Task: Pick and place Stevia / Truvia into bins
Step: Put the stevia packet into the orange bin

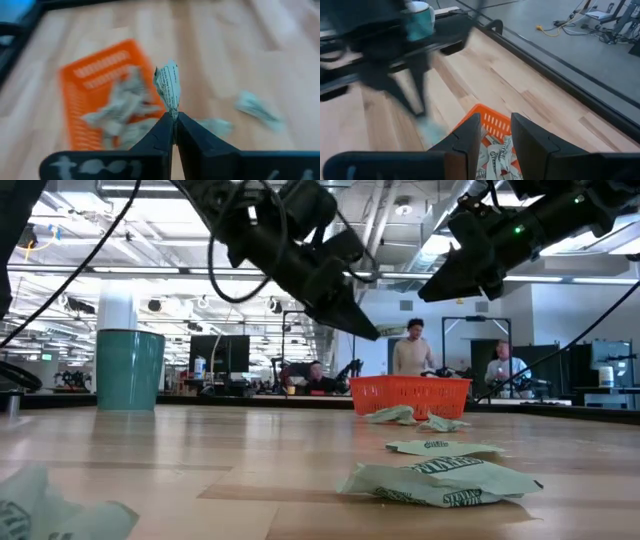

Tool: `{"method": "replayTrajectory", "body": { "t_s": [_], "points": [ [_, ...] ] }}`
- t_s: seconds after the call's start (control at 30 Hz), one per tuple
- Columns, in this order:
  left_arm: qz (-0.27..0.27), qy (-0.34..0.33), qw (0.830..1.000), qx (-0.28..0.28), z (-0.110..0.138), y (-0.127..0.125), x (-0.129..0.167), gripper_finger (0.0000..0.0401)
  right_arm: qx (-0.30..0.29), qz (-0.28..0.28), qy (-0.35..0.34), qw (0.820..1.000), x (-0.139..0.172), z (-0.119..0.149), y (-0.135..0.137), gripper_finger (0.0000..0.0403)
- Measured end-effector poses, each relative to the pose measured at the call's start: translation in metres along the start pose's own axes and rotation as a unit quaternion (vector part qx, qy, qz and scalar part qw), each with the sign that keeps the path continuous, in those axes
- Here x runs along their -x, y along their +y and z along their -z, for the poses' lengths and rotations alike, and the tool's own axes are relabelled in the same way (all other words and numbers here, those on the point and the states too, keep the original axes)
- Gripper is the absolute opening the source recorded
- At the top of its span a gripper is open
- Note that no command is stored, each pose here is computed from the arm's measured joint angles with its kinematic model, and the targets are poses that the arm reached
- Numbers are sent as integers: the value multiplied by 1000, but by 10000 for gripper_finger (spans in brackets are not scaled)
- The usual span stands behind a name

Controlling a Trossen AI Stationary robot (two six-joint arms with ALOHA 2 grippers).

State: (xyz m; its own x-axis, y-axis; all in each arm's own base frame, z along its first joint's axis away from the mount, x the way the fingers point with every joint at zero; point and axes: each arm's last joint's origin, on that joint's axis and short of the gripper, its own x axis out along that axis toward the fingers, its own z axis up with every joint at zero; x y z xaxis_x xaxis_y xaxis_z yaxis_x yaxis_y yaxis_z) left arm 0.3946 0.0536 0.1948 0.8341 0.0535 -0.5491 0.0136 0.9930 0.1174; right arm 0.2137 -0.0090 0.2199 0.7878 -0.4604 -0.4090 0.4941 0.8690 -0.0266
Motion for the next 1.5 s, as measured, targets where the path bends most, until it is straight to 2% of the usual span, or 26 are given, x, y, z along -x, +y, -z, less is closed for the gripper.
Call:
{"method": "replayTrajectory", "body": {
  "t_s": [0.13,0.3,0.6,0.67,0.83,0.97,1.27,1.37,1.5],
  "points": [
    [-17,-2,1000,21,7,29,-1,4,3,0,-2,1000,0,0,0,100],
    [-9,-9,999,37,11,47,2,4,3,-1,-2,1000,0,0,0,100],
    [0,-28,999,38,13,51,-7,4,2,-2,-4,1000,0,-1,0,100],
    [5,-13,999,41,18,50,-10,4,2,-2,-4,1000,0,-1,0,100],
    [14,-25,999,38,13,51,-13,7,7,0,6,1000,-3,2,2,100],
    [23,-24,999,36,13,50,-13,28,14,7,22,1000,-10,7,2,100],
    [21,-15,999,37,15,50,-13,117,8,24,25,999,-18,8,-3,100],
    [24,7,999,41,15,51,-6,130,6,-4,22,1000,-15,6,0,100],
    [32,53,997,44,12,49,14,132,13,-96,39,995,-11,9,13,100]
  ]
}}
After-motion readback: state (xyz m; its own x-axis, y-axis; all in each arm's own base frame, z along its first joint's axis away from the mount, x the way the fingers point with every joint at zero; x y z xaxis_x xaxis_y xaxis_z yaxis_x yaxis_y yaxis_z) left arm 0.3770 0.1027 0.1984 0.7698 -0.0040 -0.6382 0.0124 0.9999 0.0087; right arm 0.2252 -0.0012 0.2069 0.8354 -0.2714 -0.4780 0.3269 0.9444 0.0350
